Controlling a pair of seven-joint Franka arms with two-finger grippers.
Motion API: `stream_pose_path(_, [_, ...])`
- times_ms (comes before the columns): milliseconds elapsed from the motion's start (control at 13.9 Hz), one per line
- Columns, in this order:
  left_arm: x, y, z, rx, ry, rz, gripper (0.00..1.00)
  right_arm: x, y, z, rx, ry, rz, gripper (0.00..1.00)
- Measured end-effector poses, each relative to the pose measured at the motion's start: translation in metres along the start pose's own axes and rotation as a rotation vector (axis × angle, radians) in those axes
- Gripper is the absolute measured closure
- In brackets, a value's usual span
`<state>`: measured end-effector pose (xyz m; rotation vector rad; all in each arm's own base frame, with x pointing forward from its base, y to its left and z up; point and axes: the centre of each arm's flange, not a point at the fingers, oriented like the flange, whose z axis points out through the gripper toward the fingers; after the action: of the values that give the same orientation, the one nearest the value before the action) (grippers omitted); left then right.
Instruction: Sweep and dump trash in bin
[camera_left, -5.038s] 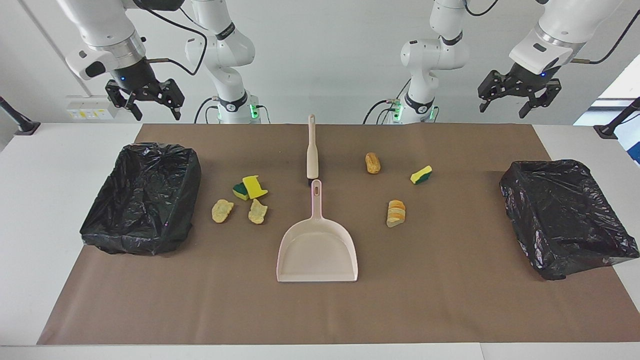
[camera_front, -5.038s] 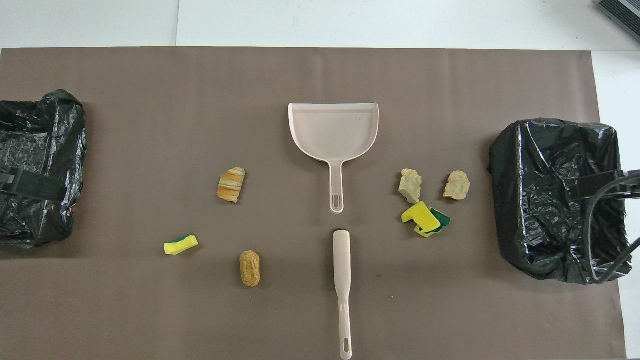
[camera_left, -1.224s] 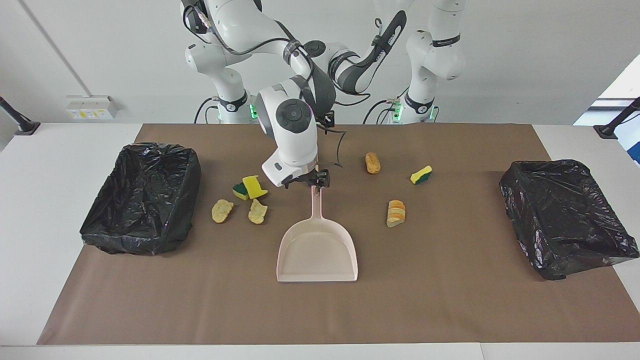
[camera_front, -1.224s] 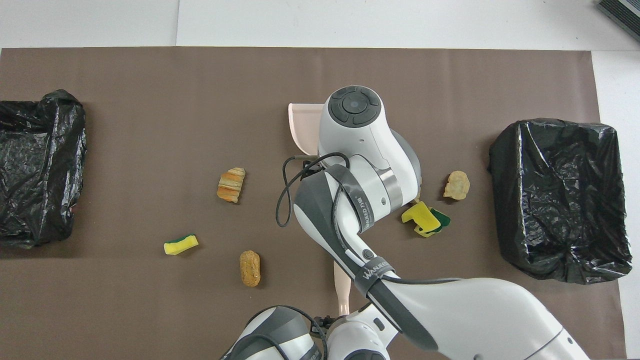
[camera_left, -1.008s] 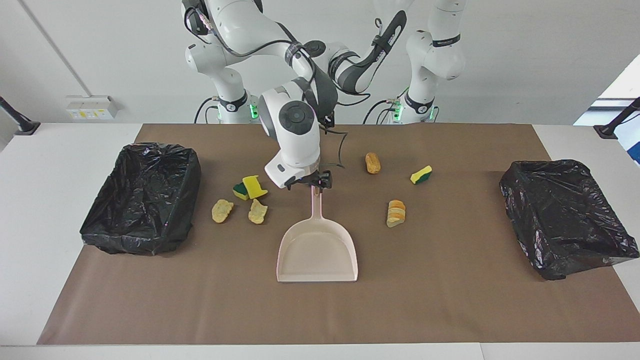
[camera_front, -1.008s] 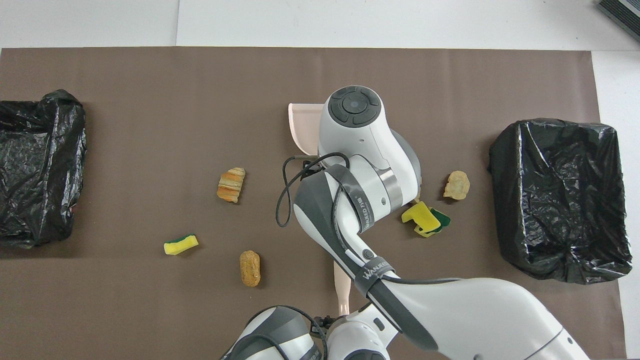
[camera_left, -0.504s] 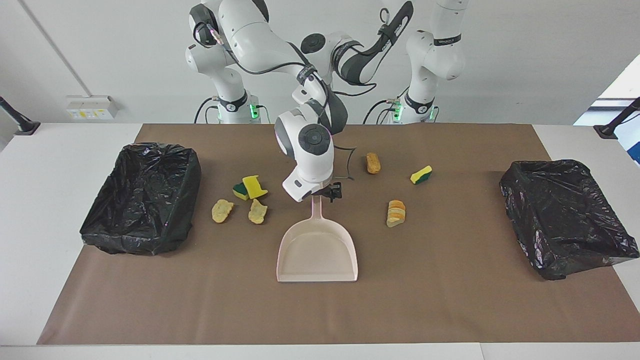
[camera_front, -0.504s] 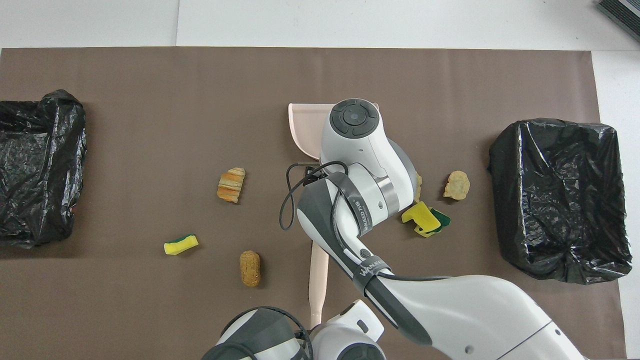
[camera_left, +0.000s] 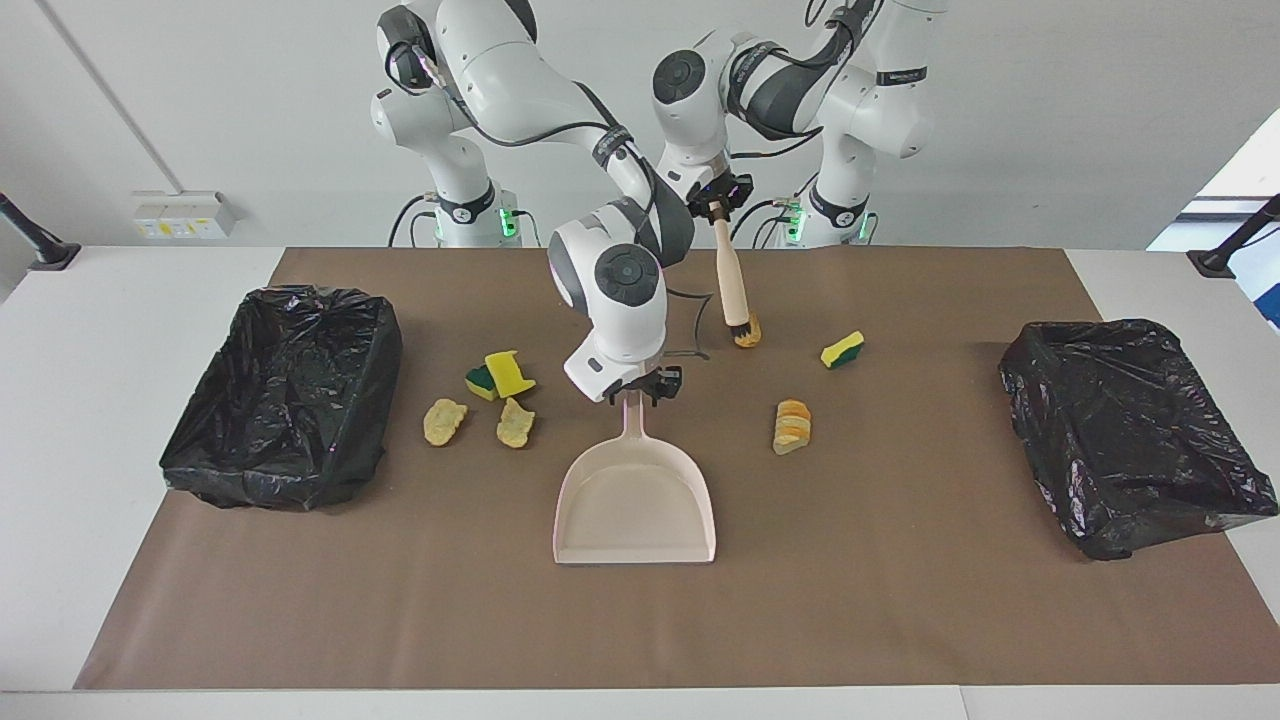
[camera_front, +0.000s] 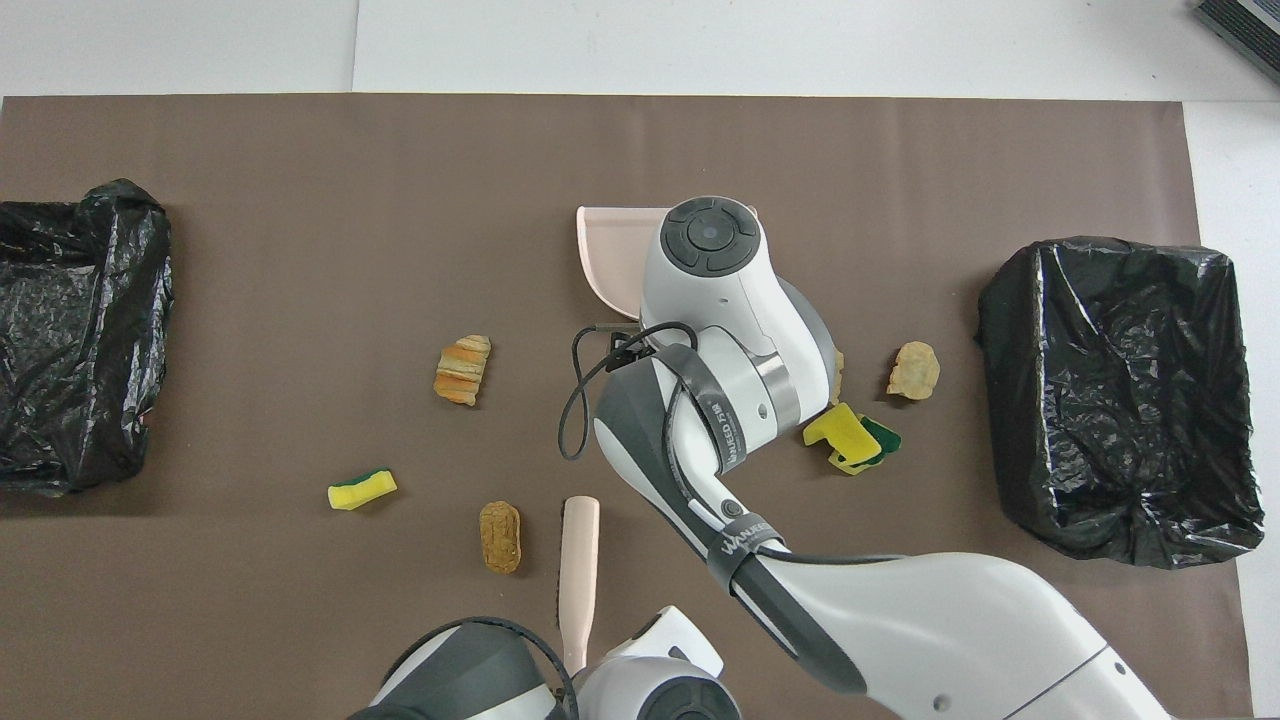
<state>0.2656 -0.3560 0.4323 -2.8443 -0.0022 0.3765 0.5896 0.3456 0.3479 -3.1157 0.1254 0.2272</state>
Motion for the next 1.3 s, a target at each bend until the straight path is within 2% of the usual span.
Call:
stream_pose_path(72, [-0.002, 0.001, 0.004, -0.018, 0.017, 0.005, 0.74, 0.0, 0.0, 0.0, 0.0, -0.001, 0.0, 0.41])
stream_pose_path(216, [-0.018, 0.008, 0.02, -0.057, 0.071, 0.04, 0.74, 0.0, 0.0, 0.001, 0.0, -0.001, 0.031, 0.66])
stream_pose_path(432, [-0.045, -0.003, 0.049, -0.071, 0.108, 0.099, 0.74, 0.0, 0.001, 0.0, 0.0, -0.001, 0.053, 0.68])
stream_pose_path(648, [-0.048, -0.02, 0.063, -0.071, 0.105, 0.17, 0.74, 0.004, 0.008, -0.006, 0.005, 0.006, -0.001, 0.68])
stream_pose_path(864, [-0.013, -0.045, 0.068, -0.092, 0.085, 0.197, 0.74, 0.01, 0.039, -0.042, 0.015, 0.014, -0.083, 0.68])
stream_pose_path(1080, [0.047, -0.092, 0.075, -0.138, 0.057, 0.207, 0.74, 0.018, 0.103, -0.097, 0.03, 0.021, -0.228, 0.68])
stream_pose_path(1296, [0.094, -0.126, 0.073, -0.174, 0.044, 0.185, 0.74, 0.003, 0.138, -0.132, 0.021, 0.026, -0.433, 0.68])
